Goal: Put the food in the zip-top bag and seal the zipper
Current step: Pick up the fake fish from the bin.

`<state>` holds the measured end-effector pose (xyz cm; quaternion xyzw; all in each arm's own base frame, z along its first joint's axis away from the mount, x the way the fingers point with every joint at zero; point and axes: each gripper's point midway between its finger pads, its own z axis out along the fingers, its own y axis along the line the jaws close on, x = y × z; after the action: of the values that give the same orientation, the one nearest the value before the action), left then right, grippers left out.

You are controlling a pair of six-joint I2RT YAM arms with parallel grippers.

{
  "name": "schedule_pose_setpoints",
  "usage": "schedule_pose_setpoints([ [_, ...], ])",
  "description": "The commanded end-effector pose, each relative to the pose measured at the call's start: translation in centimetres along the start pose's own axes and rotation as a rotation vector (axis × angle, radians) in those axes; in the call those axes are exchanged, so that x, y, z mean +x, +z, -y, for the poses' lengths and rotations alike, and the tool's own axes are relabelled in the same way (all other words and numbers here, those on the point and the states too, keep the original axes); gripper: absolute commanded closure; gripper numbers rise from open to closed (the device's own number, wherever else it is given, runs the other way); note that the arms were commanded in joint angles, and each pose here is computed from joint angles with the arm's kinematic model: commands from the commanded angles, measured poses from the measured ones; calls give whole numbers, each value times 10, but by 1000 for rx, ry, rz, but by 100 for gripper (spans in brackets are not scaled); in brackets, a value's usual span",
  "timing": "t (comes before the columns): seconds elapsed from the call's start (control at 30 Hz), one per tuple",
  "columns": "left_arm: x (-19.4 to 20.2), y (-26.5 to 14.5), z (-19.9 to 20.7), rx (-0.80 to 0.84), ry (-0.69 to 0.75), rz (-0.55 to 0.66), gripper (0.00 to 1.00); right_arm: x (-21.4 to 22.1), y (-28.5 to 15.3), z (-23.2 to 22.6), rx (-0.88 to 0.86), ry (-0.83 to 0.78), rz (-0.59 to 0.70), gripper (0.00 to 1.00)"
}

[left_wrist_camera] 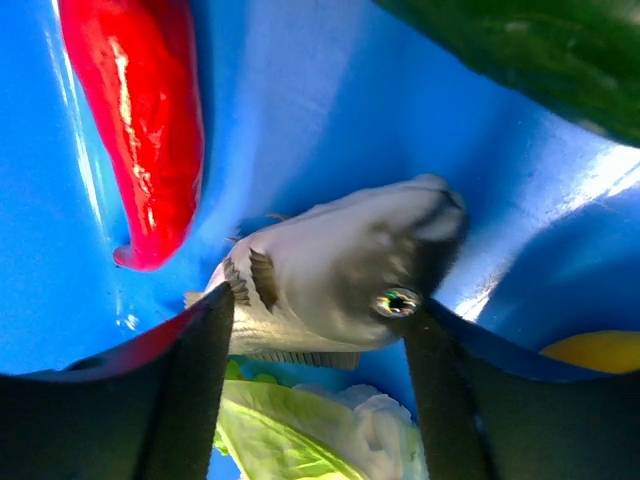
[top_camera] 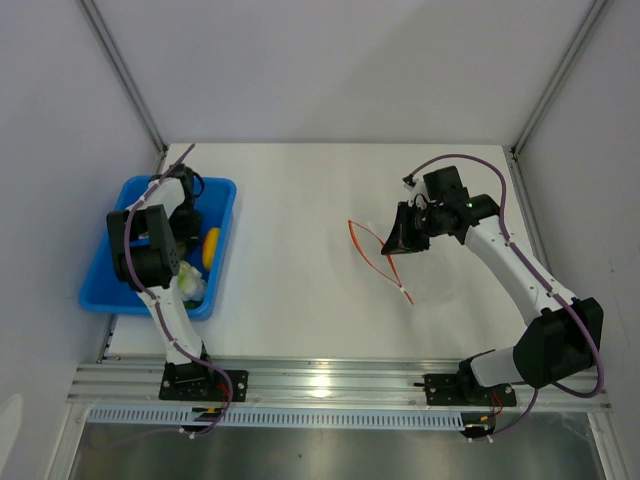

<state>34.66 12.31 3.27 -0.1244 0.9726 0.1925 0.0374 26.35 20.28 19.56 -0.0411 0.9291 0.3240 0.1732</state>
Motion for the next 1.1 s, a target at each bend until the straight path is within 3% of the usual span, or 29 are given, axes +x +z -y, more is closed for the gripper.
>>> schedule_pose_setpoints([
  [0.0, 6, 12, 0, -7, 7, -32, 43, -6, -5, -9, -39, -9, 25, 100],
  [0.33, 5, 5, -2, 11, -23, -17, 99, -5, -5, -8, -32, 0, 36, 100],
  [0.8, 1, -67, -21, 59, -148, 166, 99, -8, -8, -10, -35, -14, 54, 100],
  [1.07, -14, -152, -28, 151, -235, 372, 99, -11, -8, -11, -38, -16, 59, 100],
])
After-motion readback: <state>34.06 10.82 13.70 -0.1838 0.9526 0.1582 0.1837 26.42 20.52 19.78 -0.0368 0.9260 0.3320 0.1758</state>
